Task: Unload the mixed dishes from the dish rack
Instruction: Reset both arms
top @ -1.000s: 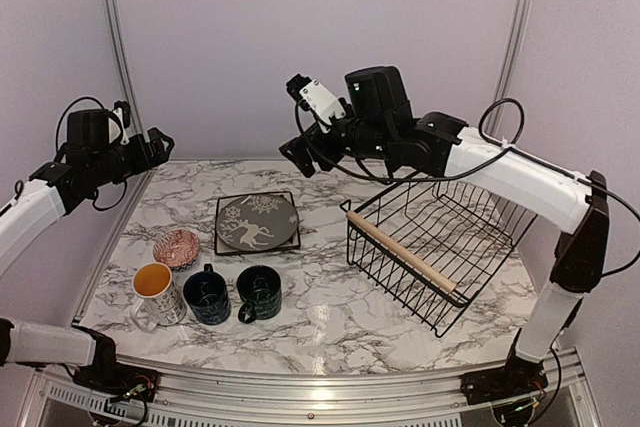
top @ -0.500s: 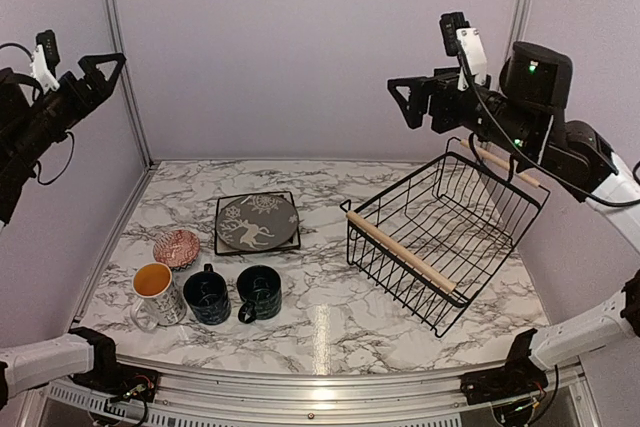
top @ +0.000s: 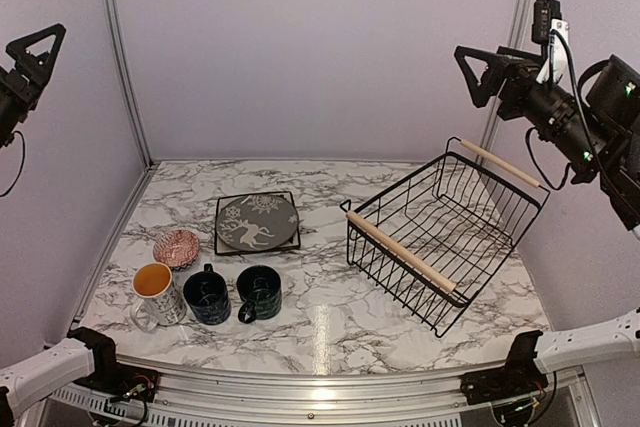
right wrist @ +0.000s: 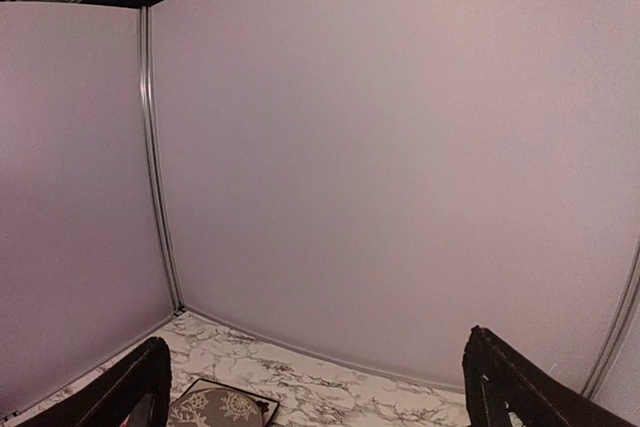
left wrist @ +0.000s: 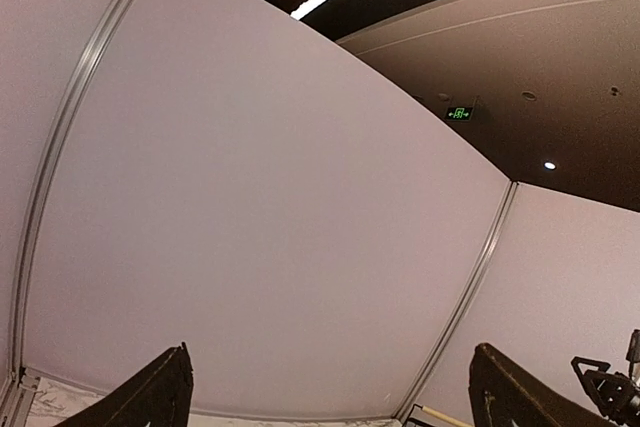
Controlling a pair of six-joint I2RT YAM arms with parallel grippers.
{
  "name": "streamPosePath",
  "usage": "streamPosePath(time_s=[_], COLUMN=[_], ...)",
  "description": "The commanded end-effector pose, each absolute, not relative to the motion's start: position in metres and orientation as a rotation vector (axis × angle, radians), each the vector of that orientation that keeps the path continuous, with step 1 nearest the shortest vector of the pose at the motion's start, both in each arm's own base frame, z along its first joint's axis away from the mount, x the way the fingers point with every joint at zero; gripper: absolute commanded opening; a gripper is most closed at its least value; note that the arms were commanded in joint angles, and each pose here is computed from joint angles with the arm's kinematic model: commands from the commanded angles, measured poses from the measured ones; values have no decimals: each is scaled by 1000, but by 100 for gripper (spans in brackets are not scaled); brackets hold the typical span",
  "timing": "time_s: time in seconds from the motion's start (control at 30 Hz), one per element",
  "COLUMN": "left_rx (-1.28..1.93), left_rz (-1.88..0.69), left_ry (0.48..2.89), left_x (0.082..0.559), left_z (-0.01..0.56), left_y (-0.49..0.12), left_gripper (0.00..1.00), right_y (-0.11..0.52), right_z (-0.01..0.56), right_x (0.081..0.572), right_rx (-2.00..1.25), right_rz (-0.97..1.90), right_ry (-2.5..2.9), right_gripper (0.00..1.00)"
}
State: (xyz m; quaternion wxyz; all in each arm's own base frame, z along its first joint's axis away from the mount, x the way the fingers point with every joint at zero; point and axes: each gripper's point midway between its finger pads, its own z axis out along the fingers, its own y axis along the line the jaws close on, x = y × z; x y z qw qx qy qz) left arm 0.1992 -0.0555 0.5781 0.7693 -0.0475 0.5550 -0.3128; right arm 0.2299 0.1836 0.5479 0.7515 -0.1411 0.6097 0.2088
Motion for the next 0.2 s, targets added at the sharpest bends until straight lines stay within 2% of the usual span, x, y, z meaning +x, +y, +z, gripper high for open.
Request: streamPosePath(time_s=[0.0,0.17], left_rx=[-121,-122], left_rz=[-675,-670], left_ry=[1195,1197], left_x=[191,194], left_z=[584,584], left_y=[-51,-51], left_gripper=[99,99], right_y=[170,164], right_z=[551,551], right_x=[227,224], right_rx=[-264,-253], right_rz=[434,428], right_ry=[1305,1304], right_gripper=[98,99])
